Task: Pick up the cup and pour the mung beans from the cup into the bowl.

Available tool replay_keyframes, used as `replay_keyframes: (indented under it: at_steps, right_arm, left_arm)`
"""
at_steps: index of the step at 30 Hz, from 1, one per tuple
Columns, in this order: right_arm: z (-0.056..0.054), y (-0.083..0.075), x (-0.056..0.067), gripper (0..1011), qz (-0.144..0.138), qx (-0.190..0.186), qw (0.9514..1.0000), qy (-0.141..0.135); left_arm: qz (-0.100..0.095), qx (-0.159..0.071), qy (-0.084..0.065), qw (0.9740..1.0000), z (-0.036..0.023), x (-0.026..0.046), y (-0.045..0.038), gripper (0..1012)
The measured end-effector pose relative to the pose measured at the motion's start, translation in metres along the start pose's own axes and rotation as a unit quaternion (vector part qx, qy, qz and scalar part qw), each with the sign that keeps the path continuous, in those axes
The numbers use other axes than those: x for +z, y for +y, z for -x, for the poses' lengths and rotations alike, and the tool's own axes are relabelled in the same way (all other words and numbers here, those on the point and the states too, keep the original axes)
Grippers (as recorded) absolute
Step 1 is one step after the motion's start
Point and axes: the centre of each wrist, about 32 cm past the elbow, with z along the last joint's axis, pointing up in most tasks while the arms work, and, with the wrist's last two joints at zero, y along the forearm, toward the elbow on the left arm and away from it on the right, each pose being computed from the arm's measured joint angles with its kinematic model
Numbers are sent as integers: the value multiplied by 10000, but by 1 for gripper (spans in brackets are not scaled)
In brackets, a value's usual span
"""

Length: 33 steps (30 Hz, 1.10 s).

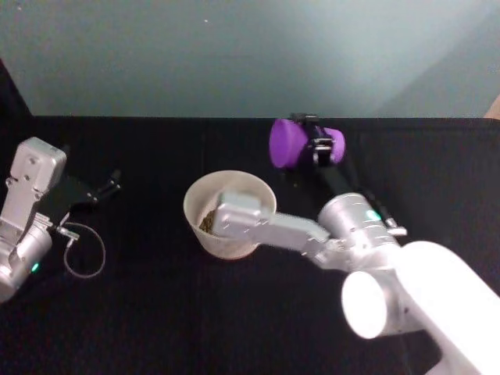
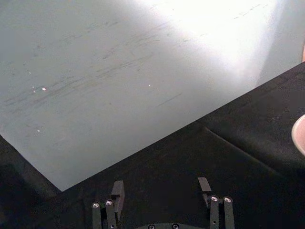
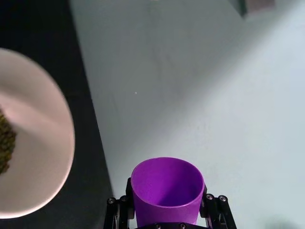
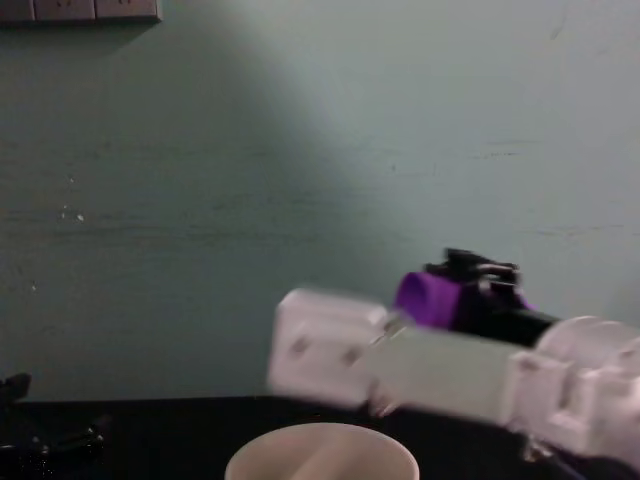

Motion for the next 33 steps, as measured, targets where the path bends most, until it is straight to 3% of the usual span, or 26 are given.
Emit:
replay_keyframes:
  at_steps: [1,2,4,5,7,8,10,12,13,15,16,18,19,20,21,23,24,25,26,27,28,29,30,32,33]
  right_arm:
    - [3,-5,-38,735,3,-20,9998,194]
    - [10,-16,-109,734,1,-47,9984,562]
    - [6,-21,-180,734,-14,-82,9956,937]
    - [9,-26,-244,734,-30,-88,9920,1257]
    - [16,-28,-319,734,-51,-80,9866,1630]
    - [24,-29,-381,734,-77,-69,9806,1959]
    - [31,-28,-444,735,-78,-60,9742,2255]
    - [44,-25,-550,734,-116,-33,9600,2799]
    - [53,-21,-621,734,-143,1,9501,3118]
    - [67,-17,-694,734,-186,33,9383,3453]
    - [81,-14,-756,734,-225,56,9275,3731]
    - [97,-11,-818,734,-264,82,9164,3994]
    - [119,-9,-874,735,-295,114,9065,4210]
    - [119,-9,-874,735,-295,114,9065,4210]
    - [138,-7,-924,734,-340,143,8965,4414]
    - [154,-2,-966,734,-400,170,8862,4612]
    - [175,5,-1005,735,-438,202,8777,4767]
    - [186,10,-1025,734,-462,224,8729,4852]
    - [209,21,-1063,734,-519,270,8635,5009]
    - [209,21,-1063,735,-519,270,8635,5009]
    - [239,33,-1100,735,-569,328,8542,5158]
    - [254,39,-1117,735,-599,359,8488,5240]
    - [277,53,-1145,734,-648,405,8400,5372]
    - [307,65,-1174,734,-708,461,8291,5526]
    - [335,78,-1201,734,-750,516,8196,5657]
  left_arm:
    - [-1,0,0,10000,0,0,0,1000]
    - [-1,0,0,10000,0,0,0,1000]
    - [-1,0,0,10000,0,0,0,1000]
    - [-1,-1,0,10000,0,0,0,1000]
    - [0,0,0,10000,0,0,0,1000]
    - [0,0,0,10000,0,0,0,1000]
    - [-1,-1,0,10000,0,0,0,1000]
    - [0,0,0,10000,0,0,0,1000]
    - [0,0,0,10000,0,0,0,1000]
    - [-1,-1,0,10000,0,0,0,1000]
    - [-1,0,0,10000,0,0,0,1000]
    - [0,0,0,10000,0,0,0,1000]
    - [0,-1,0,10000,0,0,0,1000]
    - [-1,0,0,10000,0,0,0,1000]
    - [0,0,0,10000,0,0,0,1000]
    - [-1,-1,0,10000,0,0,0,1000]
    - [-1,0,0,10000,0,0,0,1000]
    - [-1,0,0,10000,0,0,0,1000]
    - [-1,-1,0,10000,0,-1,0,1000]
    - [-1,0,0,10000,0,0,0,1000]
    - [-1,0,0,10000,0,0,0,1000]
    - [-1,0,0,10000,0,0,0,1000]
    - [0,0,0,10000,0,0,0,1000]
    - [-1,0,0,10000,0,0,0,1000]
    - [-1,0,0,10000,0,0,0,1000]
